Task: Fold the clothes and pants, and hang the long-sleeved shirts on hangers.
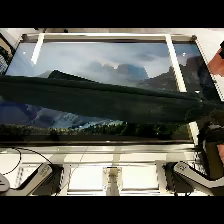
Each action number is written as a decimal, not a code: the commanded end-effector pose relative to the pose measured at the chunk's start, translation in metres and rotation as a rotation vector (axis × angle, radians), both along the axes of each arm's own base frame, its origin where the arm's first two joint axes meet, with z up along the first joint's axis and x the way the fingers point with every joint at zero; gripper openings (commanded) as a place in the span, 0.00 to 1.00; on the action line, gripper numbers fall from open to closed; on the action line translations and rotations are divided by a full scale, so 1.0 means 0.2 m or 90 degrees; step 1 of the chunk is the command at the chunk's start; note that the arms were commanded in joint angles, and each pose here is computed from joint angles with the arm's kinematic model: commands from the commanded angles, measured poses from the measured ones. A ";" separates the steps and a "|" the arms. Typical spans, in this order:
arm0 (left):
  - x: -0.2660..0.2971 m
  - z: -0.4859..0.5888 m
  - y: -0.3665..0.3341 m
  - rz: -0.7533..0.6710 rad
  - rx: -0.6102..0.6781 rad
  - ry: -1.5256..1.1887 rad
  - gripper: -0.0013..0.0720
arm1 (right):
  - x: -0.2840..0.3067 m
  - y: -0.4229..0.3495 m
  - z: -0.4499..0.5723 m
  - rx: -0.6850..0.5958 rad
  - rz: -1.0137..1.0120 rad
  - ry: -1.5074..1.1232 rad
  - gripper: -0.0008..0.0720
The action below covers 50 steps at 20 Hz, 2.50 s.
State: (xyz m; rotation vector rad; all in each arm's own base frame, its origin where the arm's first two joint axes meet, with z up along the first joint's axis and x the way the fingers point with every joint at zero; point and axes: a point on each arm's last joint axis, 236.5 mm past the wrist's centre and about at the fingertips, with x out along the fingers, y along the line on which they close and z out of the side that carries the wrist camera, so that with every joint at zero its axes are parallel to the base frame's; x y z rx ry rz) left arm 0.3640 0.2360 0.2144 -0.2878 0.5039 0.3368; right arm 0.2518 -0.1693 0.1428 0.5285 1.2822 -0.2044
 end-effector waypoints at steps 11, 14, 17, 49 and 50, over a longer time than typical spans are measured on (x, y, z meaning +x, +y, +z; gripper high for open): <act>0.83 -0.75 -0.22 -0.045 -0.045 0.340 0.04 | 0.17 -0.15 -0.58 0.113 -0.038 0.086 0.06; 0.90 -0.80 -0.21 -0.036 -0.051 0.317 0.04 | 0.28 -0.26 -0.64 0.081 -0.081 0.043 0.07; 0.99 -0.87 -0.26 -0.049 -0.074 0.295 0.04 | 0.35 -0.31 -0.71 0.082 -0.114 0.030 0.07; 0.74 -1.53 -0.49 -0.126 -0.400 0.476 0.89 | 0.54 -0.23 -0.63 0.099 -0.094 0.042 0.62; 0.74 -1.54 -0.50 -0.133 -0.397 0.479 0.89 | 0.54 -0.23 -0.63 0.099 -0.094 0.043 0.62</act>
